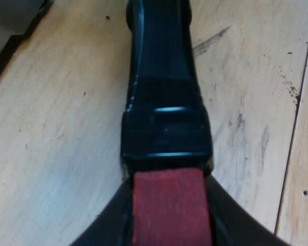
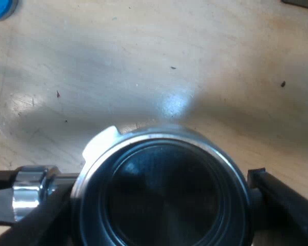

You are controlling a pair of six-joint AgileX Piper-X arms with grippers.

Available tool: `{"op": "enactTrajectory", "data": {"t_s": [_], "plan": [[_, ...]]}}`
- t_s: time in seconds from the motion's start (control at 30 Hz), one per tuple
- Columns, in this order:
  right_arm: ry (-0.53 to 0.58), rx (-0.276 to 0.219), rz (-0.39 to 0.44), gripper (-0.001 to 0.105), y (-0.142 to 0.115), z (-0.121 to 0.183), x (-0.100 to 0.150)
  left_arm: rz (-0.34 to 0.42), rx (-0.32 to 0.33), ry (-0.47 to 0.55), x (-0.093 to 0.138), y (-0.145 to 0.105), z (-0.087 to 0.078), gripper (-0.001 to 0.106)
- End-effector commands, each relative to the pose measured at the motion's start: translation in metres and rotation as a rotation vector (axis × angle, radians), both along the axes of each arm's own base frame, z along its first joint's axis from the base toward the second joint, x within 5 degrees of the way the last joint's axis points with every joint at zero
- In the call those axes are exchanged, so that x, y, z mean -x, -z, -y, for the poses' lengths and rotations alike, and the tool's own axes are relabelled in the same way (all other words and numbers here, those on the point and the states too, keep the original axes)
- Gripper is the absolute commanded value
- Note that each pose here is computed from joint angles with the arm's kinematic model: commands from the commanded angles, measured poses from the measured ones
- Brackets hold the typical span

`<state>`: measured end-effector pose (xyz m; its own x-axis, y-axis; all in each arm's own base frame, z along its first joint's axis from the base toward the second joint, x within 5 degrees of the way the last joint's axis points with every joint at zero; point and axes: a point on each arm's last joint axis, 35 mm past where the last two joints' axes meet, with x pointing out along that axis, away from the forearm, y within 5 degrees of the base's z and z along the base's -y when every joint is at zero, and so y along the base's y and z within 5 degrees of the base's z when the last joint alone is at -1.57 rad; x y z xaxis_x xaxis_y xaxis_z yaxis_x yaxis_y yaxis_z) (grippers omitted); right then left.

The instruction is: Put the handle in the coffee machine

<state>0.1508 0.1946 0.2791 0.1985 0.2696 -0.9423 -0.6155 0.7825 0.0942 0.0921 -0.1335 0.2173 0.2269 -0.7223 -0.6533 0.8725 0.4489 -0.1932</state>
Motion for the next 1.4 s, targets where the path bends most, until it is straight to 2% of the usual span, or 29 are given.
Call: {"op": "enactTrajectory", "data": {"t_s": [0.03, 0.63, 0.7, 0.8, 0.83, 0.9, 0.93, 0.97, 1.03, 1.17, 1.23, 1.27, 1.4], "plan": [[-0.018, -0.031, 0.014, 0.0, -0.006, 0.0, 0.001, 0.001, -0.001, 0.003, 0.001, 0.0, 0.0, 0.0], [-0.017, -0.03, 0.016, 0.0, -0.006, 0.0, 0.001, 0.001, -0.001, 0.003, 0.001, 0.0, 0.0, 0.0], [-0.017, -0.03, 0.016, 0.007, -0.006, 0.0, 0.001, 0.001, -0.001, 0.003, 0.001, 0.0, 0.0, 0.0], [-0.017, -0.03, 0.016, 0.03, -0.006, 0.0, 0.001, 0.001, -0.001, 0.003, 0.001, 0.0, 0.0, 0.0], [-0.017, -0.03, 0.016, 0.041, -0.006, 0.0, 0.001, 0.001, -0.001, 0.003, 0.001, 0.0, 0.0, 0.0], [-0.017, -0.03, 0.016, 0.052, -0.006, 0.0, 0.001, -0.008, -0.001, -0.003, 0.001, 0.0, 0.0, 0.0], [-0.017, -0.032, 0.017, 0.063, -0.007, 0.0, 0.001, -0.025, 0.0, -0.016, 0.001, 0.0, 0.0, 0.0], [-0.015, -0.03, 0.022, 0.068, -0.007, 0.0, 0.001, -0.038, 0.004, -0.03, 0.001, 0.0, -0.001, 0.0], [-0.01, -0.027, 0.036, 0.071, -0.009, 0.002, 0.002, -0.049, 0.008, -0.044, 0.0, 0.0, -0.001, 0.0], [0.026, 0.0, 0.129, 0.074, -0.018, 0.008, 0.003, -0.055, 0.0, -0.043, 0.001, 0.0, -0.001, 0.0], [0.034, 0.001, 0.15, 0.075, -0.021, 0.011, 0.003, -0.059, -0.013, -0.043, 0.001, -0.001, -0.002, 0.0], [0.042, -0.019, 0.183, 0.077, -0.029, 0.016, 0.007, -0.063, -0.019, -0.042, 0.001, -0.002, -0.002, 0.0], [0.049, -0.058, 0.22, 0.077, -0.041, 0.024, 0.013, -0.059, -0.041, -0.038, 0.002, -0.003, -0.003, 0.0]]}}
